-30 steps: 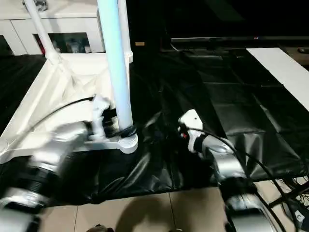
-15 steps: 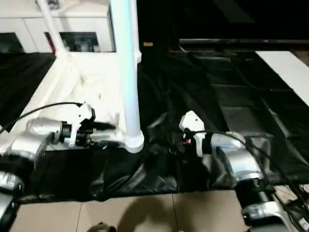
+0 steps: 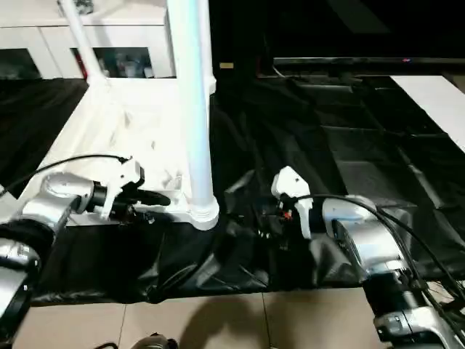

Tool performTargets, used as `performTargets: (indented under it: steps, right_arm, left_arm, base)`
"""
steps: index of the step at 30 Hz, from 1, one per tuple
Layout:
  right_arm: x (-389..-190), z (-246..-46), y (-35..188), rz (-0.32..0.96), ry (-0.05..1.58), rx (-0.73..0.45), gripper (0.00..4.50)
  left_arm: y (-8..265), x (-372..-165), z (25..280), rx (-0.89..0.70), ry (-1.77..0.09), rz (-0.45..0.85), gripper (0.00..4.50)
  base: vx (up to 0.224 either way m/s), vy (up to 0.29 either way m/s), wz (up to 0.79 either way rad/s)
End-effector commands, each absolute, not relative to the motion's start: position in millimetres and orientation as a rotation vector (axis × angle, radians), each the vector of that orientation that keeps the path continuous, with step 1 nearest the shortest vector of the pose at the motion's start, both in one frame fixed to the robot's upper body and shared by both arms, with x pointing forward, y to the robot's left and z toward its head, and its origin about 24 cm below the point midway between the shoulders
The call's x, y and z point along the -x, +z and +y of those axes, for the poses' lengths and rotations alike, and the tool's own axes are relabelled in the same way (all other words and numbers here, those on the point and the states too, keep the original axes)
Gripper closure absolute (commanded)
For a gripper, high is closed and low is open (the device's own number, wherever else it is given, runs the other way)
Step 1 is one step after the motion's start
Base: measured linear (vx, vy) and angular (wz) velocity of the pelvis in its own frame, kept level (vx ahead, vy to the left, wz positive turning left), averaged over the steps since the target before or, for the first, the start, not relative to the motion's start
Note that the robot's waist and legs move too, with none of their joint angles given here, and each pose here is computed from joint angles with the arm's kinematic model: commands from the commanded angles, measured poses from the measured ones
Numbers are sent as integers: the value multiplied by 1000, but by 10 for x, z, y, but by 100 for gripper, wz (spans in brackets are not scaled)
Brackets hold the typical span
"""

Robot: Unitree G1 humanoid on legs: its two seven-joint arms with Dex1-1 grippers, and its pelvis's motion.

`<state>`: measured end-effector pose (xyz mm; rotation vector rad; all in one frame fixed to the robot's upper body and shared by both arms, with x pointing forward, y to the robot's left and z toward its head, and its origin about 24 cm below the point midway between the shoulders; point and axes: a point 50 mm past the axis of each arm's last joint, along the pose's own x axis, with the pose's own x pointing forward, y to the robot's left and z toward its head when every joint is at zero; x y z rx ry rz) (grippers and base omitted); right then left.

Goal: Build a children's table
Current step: Rotate table base, then rotate leg to tighten

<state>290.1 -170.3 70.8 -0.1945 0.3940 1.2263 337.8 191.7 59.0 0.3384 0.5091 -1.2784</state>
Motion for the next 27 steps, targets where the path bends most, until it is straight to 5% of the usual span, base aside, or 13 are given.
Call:
performTargets:
  steps: [1,21,27]
  right_arm:
    - [-2894,-1694,740,393,1237,205,0]
    - [-2896,-1638,737,396,1252,200,0]
    - [-2952,-1507,697,358,1233,201,0]
  left_arm:
    - [626,-3398,1926,-368,-1291,518,239]
    - [531,-3354,2024,-380,-1282,599,396]
    - [530,-3375,1880,-266,-1288,531,427]
  base:
    - [0,0,0]
    - [0,0,0]
    - [0,0,0]
